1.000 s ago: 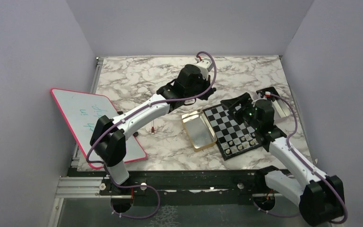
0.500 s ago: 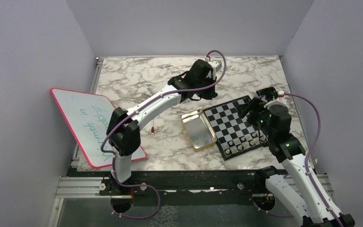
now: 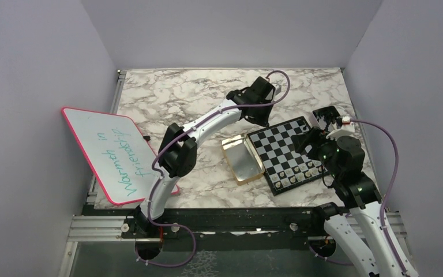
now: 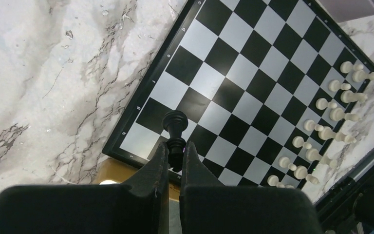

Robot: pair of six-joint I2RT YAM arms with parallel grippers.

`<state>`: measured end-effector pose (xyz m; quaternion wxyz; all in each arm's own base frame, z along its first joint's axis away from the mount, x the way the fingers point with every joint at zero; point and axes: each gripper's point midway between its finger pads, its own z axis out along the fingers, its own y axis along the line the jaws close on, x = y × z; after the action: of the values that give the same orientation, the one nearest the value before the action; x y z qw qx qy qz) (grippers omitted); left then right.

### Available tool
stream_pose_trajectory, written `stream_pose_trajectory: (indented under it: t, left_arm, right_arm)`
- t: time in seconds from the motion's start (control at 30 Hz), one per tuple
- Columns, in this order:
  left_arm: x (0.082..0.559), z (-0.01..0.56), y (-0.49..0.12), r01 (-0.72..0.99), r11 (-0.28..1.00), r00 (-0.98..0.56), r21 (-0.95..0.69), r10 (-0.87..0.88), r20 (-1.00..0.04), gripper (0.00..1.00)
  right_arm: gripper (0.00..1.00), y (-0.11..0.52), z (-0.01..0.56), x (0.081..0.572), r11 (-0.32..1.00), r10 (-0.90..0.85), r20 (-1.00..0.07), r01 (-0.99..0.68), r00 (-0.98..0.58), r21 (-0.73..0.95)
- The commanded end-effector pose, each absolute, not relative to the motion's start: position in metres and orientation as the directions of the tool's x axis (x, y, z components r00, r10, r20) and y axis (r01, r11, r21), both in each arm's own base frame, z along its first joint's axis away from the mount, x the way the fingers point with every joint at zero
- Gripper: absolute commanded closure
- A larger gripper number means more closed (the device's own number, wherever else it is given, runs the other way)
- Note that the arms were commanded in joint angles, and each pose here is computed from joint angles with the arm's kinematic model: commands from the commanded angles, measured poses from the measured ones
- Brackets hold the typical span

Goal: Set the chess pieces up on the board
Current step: Place the chess piece on the chessboard.

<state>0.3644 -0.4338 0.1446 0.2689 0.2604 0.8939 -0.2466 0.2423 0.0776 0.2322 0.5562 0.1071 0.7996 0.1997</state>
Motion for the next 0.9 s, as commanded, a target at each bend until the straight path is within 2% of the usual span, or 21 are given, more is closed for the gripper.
stream_pose_trajectory:
  t: [0.0,0.43,0.87]
  left_arm:
    - [0.364,0.133,-0.441,0.592,0.748,-0.734,-0.3,0.348,-0.583,0.99]
    - [0.357,0.095,-0.451,0.598,0.754,-0.747,-0.272,0.4,-0.531,0.94]
    - [0.357,0.089,-0.453,0.61,0.746,-0.743,-0.268,0.421,-0.521,0.75]
  right_arm:
    - [0.18,0.08,0.228,0.237,0.903,0.366,-0.849,-0.075,-0.382,0.423]
    - [0.18,0.079,0.224,0.236,0.906,0.361,-0.848,-0.068,-0.387,0.417]
    - [0.18,0.079,0.22,0.239,0.899,0.384,-0.831,-0.041,-0.402,0.435]
